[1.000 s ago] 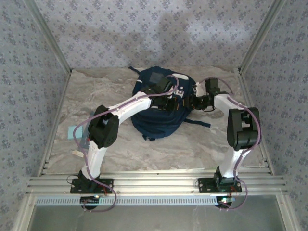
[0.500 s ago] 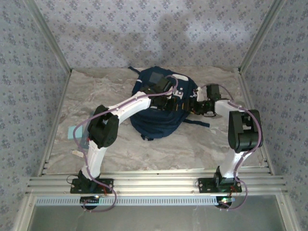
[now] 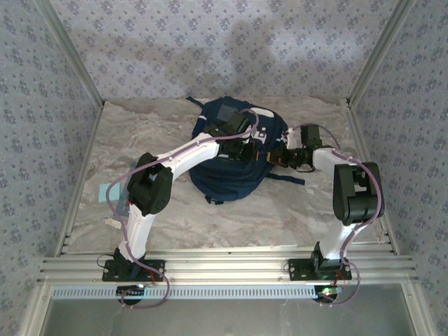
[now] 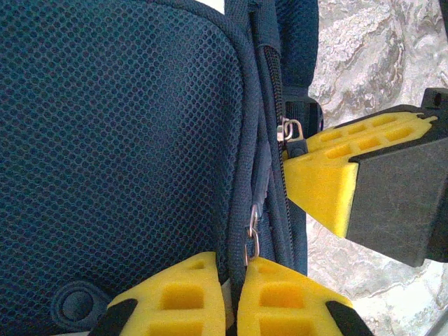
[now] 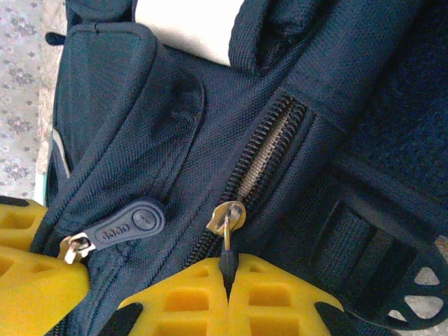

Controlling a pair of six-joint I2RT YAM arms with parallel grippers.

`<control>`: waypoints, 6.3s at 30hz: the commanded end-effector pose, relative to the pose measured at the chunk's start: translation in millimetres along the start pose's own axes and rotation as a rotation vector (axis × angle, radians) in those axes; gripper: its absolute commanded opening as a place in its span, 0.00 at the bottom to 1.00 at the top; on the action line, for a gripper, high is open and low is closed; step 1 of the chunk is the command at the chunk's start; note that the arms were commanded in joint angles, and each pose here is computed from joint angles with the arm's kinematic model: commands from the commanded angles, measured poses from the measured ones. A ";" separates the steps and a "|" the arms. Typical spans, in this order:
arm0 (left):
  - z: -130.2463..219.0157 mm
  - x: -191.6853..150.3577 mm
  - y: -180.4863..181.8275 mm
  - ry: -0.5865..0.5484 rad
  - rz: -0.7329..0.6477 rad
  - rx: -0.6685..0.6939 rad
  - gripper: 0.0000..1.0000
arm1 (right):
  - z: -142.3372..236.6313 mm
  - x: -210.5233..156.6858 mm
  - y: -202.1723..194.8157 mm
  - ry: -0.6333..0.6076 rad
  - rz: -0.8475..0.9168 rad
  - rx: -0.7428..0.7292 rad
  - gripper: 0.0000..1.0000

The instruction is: Pack the student bag

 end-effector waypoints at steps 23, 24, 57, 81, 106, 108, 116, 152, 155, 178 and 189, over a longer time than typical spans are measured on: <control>24.8 66.7 -32.0 -0.218 -0.022 -0.128 0.00 | -7.2 -116.5 97.8 0.266 0.032 -0.025 0.00; 26.0 66.9 -31.8 -0.217 -0.029 -0.122 0.00 | -4.7 -118.7 96.8 0.276 0.029 -0.036 0.00; 40.5 75.3 -37.6 -0.254 -0.032 -0.151 0.06 | 6.9 -105.7 98.3 0.067 0.053 -0.152 0.64; 61.2 -1.5 -29.1 -0.093 -0.045 -0.017 0.47 | 42.8 -65.5 7.8 -0.213 -0.224 -0.351 0.73; -6.6 -42.0 -36.7 0.034 -0.303 0.450 0.41 | 71.2 -71.6 -29.4 -0.308 -0.375 -0.331 0.70; -8.4 -40.5 -33.8 0.029 -0.312 0.477 0.40 | 71.1 -72.5 -29.5 -0.305 -0.376 -0.330 0.70; -12.1 -45.3 -24.9 0.054 -0.328 0.520 0.20 | 68.9 -70.6 -21.8 -0.306 -0.354 -0.312 0.68; 20.7 -47.8 -23.9 -0.019 -0.079 0.149 0.00 | -6.1 -34.8 12.8 -0.298 -0.434 -0.095 0.64; 18.9 -48.1 -22.3 -0.020 -0.060 0.130 0.00 | -16.7 -34.3 17.0 -0.280 -0.443 -0.067 0.54; 73.3 -39.4 69.4 -0.115 0.052 0.259 0.00 | 63.6 0.6 -62.9 -0.386 -0.445 -0.245 0.00; 90.0 -40.8 66.6 -0.157 0.070 0.225 0.00 | 63.4 77.4 -67.0 -0.393 -0.343 -0.257 0.01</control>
Point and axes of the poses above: each hand's point on the last joint's axis, 136 mm out from that joint toward the fingers, its own z axis back along the fingers, its own y axis along the line the jaws close on, x = y × z, the point moved 5 cm from there along z, back along the fingers, and after that the axes turned 7 degrees about -z, right-handed, at the moved point
